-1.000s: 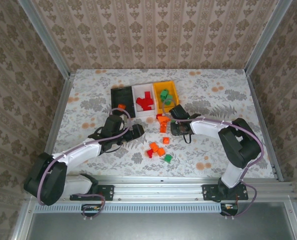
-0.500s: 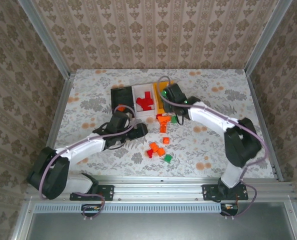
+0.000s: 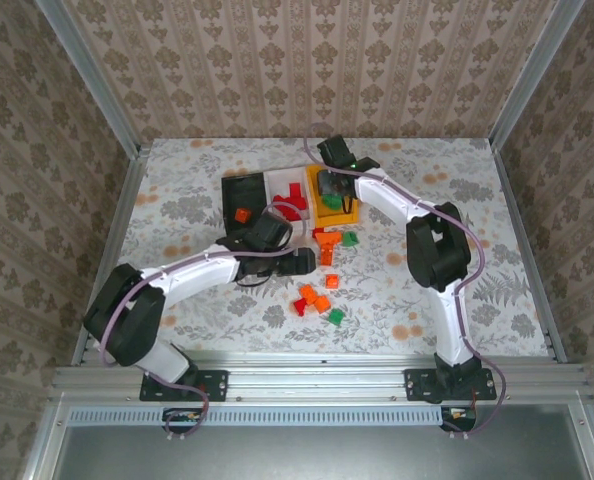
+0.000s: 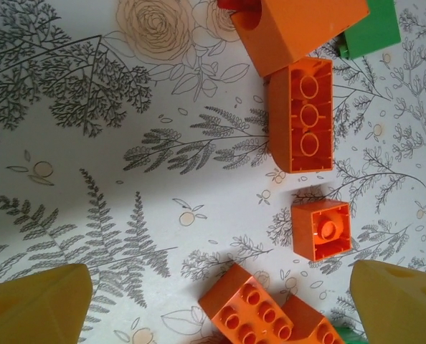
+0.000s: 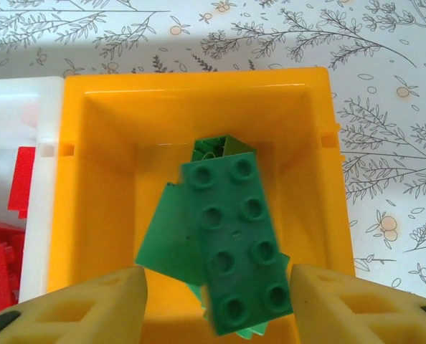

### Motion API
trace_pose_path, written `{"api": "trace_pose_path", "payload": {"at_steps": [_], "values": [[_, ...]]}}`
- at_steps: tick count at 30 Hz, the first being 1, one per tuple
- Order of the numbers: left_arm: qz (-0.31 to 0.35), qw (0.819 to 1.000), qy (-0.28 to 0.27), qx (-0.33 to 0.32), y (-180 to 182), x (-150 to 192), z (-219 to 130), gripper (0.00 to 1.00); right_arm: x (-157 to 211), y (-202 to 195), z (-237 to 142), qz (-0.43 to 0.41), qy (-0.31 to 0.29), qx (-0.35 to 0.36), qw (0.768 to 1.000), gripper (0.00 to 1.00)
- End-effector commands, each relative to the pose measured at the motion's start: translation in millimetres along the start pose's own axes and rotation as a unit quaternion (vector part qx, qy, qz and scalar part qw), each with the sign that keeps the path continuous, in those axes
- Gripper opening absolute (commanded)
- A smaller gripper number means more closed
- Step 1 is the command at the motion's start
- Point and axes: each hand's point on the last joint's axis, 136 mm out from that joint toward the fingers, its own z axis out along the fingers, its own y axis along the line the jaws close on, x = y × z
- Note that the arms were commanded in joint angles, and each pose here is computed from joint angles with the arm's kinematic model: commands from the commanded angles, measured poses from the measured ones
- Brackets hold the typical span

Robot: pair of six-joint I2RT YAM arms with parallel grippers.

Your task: Sort the legos into containers by color

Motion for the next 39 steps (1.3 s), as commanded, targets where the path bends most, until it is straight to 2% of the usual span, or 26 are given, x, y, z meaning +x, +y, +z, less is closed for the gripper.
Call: {"api": "trace_pose_path", "payload": {"at_steps": [1, 6, 10, 16, 22, 26, 30, 35, 39], "values": [[0.047, 0.999, -0.001, -0.012, -15.2, -8.8, -0.8, 0.97, -16.3, 4.7, -37.1, -0.005, -0.027, -0.032, 0.999, 0.60], [0.078, 0.996, 0.011, -0.031, -27.6, -17.4, 17.2, 0.97, -7.5, -11.3, -76.4, 0.027, -0.057, -0.035, 0.997, 0.62], [0.114, 0.992, 0.022, -0.045, -41.1, -21.7, 35.6, 0.93, 21.6, -28.7, -102.6, 0.067, -0.068, -0.041, 0.995, 0.64], [0.139, 0.987, 0.041, -0.062, -51.2, -21.9, 58.5, 0.80, 74.2, -56.6, -115.8, 0.098, -0.049, -0.033, 0.993, 0.66], [0.153, 0.982, 0.047, -0.098, -46.7, -14.8, 77.9, 0.76, 102.0, -75.7, -119.8, 0.108, -0.037, -0.027, 0.993, 0.66], [0.152, 0.981, 0.042, -0.111, -41.7, -14.8, 90.4, 0.65, 113.4, -83.5, -117.6, 0.112, -0.033, -0.017, 0.993, 0.65], [0.150, 0.981, 0.036, -0.116, -40.9, -17.6, 98.0, 0.45, 123.7, -85.5, -112.6, 0.123, -0.034, -0.017, 0.992, 0.65], [0.153, 0.980, 0.028, -0.122, -40.0, -20.7, 94.7, 0.35, 131.0, -89.9, -107.6, 0.127, -0.037, -0.010, 0.991, 0.65], [0.162, 0.980, 0.020, -0.116, -47.7, -20.0, 76.1, 0.28, 129.0, -90.0, -106.5, 0.131, -0.045, -0.012, 0.990, 0.65]]}}
